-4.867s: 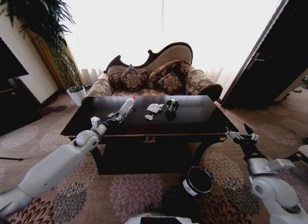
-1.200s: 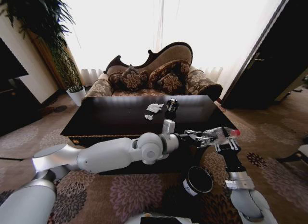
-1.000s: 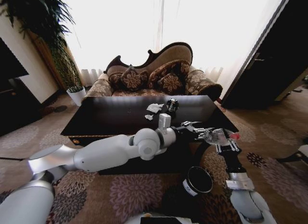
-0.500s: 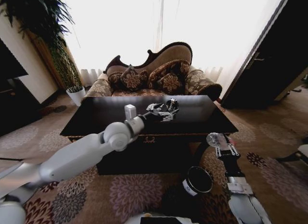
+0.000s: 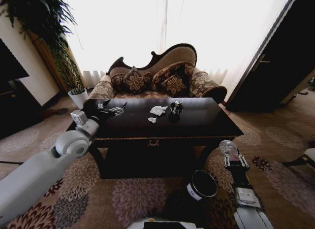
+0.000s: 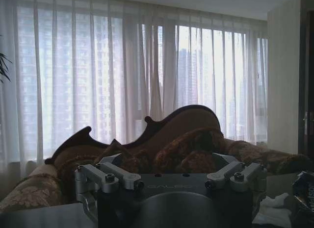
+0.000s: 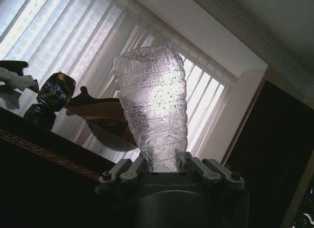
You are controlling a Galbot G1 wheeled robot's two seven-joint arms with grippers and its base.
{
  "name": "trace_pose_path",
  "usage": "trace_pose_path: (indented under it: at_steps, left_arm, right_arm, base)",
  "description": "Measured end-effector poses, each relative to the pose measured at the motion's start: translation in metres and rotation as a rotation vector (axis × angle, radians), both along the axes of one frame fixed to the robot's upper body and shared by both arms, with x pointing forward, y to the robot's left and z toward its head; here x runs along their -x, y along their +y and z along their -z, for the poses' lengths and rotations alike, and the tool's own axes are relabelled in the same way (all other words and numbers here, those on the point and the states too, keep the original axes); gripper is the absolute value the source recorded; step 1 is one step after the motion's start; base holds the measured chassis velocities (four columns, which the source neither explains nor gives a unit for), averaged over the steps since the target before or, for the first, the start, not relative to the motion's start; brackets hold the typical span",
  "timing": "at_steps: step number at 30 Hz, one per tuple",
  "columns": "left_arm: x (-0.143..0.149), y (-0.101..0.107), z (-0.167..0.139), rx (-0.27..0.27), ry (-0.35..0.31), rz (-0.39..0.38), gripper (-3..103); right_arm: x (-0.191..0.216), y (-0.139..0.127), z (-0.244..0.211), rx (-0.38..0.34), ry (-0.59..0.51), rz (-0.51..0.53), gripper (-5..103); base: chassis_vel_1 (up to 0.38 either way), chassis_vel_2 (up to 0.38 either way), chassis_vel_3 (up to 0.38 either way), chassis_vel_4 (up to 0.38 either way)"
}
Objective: Move to the front of the table and place the trash on the table into the trash bin.
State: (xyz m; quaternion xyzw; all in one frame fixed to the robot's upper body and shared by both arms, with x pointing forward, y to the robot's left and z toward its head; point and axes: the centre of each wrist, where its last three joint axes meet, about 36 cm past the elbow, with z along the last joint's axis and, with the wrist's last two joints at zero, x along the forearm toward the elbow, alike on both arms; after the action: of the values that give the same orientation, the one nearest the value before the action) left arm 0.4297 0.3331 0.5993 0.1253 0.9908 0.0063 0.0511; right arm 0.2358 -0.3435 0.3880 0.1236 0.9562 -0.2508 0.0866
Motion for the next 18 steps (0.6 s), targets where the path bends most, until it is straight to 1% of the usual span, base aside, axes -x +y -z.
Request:
trace_pose_path:
  at_steps: [3, 5, 6, 7, 8, 10, 11, 12, 14, 15, 16, 18]
  left_arm:
    - [0.004, 0.025, 0.014, 0.005, 0.010, -0.056, 100]
    - [0.007, 0.038, 0.021, 0.012, 0.014, -0.079, 100]
    - [0.009, 0.049, 0.025, 0.021, 0.012, -0.101, 100]
    - [0.009, 0.049, 0.025, 0.021, 0.012, -0.101, 100]
    - [0.011, 0.057, 0.029, 0.025, 0.005, -0.116, 100]
    - [0.016, 0.071, 0.035, 0.016, -0.032, -0.144, 100]
    - [0.016, 0.071, 0.035, 0.016, -0.032, -0.144, 100]
    - [0.020, 0.078, 0.039, 0.011, -0.053, -0.156, 100]
    - [0.031, 0.087, 0.047, 0.012, -0.066, -0.167, 100]
    - [0.038, 0.090, 0.053, 0.002, -0.075, -0.164, 100]
    - [0.038, 0.090, 0.053, 0.002, -0.075, -0.164, 100]
    - [0.045, 0.093, 0.060, -0.014, -0.089, -0.159, 100]
  right_arm:
    - [0.001, -0.003, 0.001, -0.086, 0.028, 0.029, 25]
    - [0.001, -0.006, 0.003, -0.123, 0.040, 0.038, 25]
    - [0.001, -0.008, 0.005, -0.158, 0.052, 0.045, 25]
    - [0.001, -0.008, 0.005, -0.158, 0.052, 0.045, 25]
    - [0.001, -0.009, 0.006, -0.184, 0.058, 0.046, 25]
    - [0.000, -0.010, 0.009, -0.233, 0.071, 0.044, 25]
    - [0.000, -0.010, 0.009, -0.233, 0.071, 0.044, 25]
    - [-0.002, -0.011, 0.012, -0.259, 0.077, 0.040, 25]
    - [-0.006, -0.012, 0.016, -0.295, 0.087, 0.037, 25]
    - [-0.009, -0.012, 0.020, -0.322, 0.095, 0.037, 25]
    - [-0.009, -0.012, 0.020, -0.322, 0.095, 0.037, 25]
    - [-0.014, -0.014, 0.026, -0.358, 0.108, 0.041, 25]
  base:
    - [0.000, 0.000, 0.000, 0.000]
    - [0.000, 0.000, 0.000, 0.000]
    - [0.000, 0.000, 0.000, 0.000]
    - [0.000, 0.000, 0.000, 0.000]
    - [0.000, 0.000, 0.000, 0.000]
    - [0.000, 0.000, 0.000, 0.000]
    - [0.000, 0.000, 0.000, 0.000]
    - [0.000, 0.000, 0.000, 0.000]
    - [0.000, 0.000, 0.000, 0.000]
    - [0.000, 0.000, 0.000, 0.000]
    - [0.000, 0.000, 0.000, 0.000]
    - [0.000, 0.000, 0.000, 0.000]
